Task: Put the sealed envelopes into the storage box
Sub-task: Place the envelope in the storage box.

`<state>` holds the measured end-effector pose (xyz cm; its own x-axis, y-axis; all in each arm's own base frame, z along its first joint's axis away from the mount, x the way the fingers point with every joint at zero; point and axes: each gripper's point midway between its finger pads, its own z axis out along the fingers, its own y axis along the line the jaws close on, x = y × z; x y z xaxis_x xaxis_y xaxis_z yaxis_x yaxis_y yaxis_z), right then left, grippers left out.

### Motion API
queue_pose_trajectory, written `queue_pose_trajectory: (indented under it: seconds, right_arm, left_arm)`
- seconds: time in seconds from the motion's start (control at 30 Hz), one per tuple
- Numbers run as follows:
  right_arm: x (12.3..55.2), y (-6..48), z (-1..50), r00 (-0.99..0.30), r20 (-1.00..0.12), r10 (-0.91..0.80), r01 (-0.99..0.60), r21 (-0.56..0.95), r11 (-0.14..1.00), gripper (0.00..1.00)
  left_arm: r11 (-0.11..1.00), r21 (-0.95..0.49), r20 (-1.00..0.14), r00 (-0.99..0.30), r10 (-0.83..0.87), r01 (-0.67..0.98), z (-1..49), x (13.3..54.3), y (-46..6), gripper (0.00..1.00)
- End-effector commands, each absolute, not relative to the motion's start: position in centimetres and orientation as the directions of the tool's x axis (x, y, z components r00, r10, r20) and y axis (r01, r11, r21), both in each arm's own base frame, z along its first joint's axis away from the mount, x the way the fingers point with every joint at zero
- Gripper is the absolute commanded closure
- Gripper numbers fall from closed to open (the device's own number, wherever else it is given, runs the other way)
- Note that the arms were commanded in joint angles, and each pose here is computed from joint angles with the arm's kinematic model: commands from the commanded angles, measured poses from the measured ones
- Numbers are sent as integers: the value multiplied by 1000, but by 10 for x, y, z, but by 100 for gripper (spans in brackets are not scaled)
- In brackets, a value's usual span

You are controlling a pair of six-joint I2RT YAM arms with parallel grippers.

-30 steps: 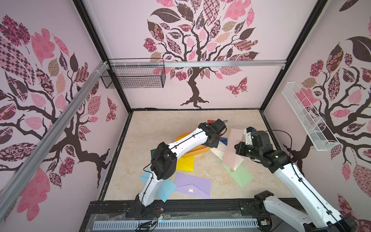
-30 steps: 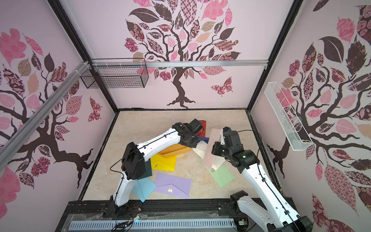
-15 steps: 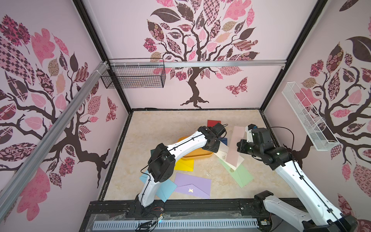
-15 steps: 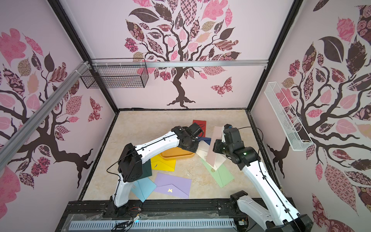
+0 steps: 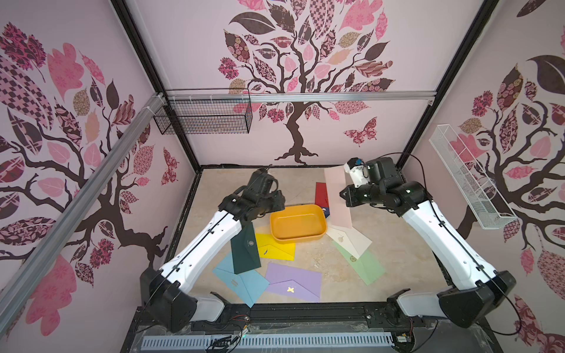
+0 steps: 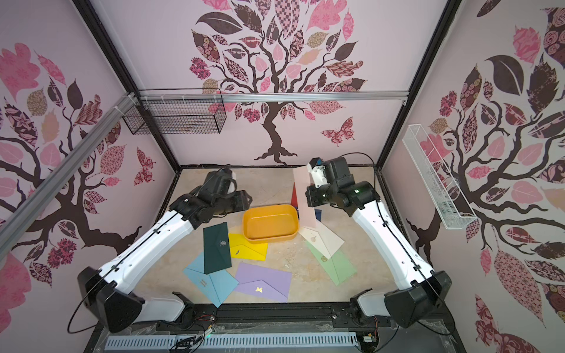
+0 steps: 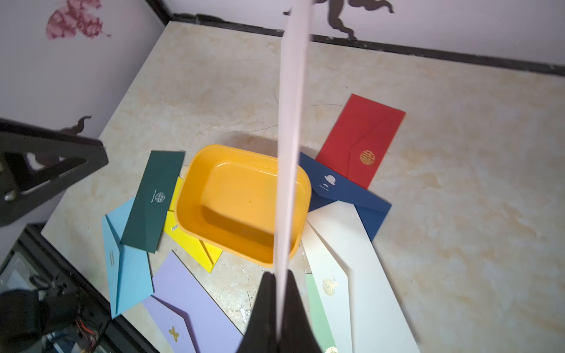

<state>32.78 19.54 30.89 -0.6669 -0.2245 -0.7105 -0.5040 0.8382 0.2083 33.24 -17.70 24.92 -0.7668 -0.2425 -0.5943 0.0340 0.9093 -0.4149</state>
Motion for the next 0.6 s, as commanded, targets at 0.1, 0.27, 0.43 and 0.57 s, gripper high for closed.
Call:
queue_pose_trajectory:
  seconds: [0.1,0.27,0.43,0.57]
  right_arm:
    - [326,247,290,-449,-645,-618,-817,17,576,100]
    - [330,274,267,-292,-571,-767,-921,-50,387,100]
    - [345,285,225,-180,-422,-888,-955,-142,261,100]
    - [345,290,209,-56,-367,-928,-976,-175,128,100]
  left_arm:
    - [815,-564,-441,-786,-433,-132,197,316,-130,46]
    - [816,-549,-397,-803,-445,-181,167,307,-118,47]
    - [803,-553,-372,-797,-476,-221,145,303,-108,47]
    - [779,-575,-333,-797,-503,-251,129,300,-101,47]
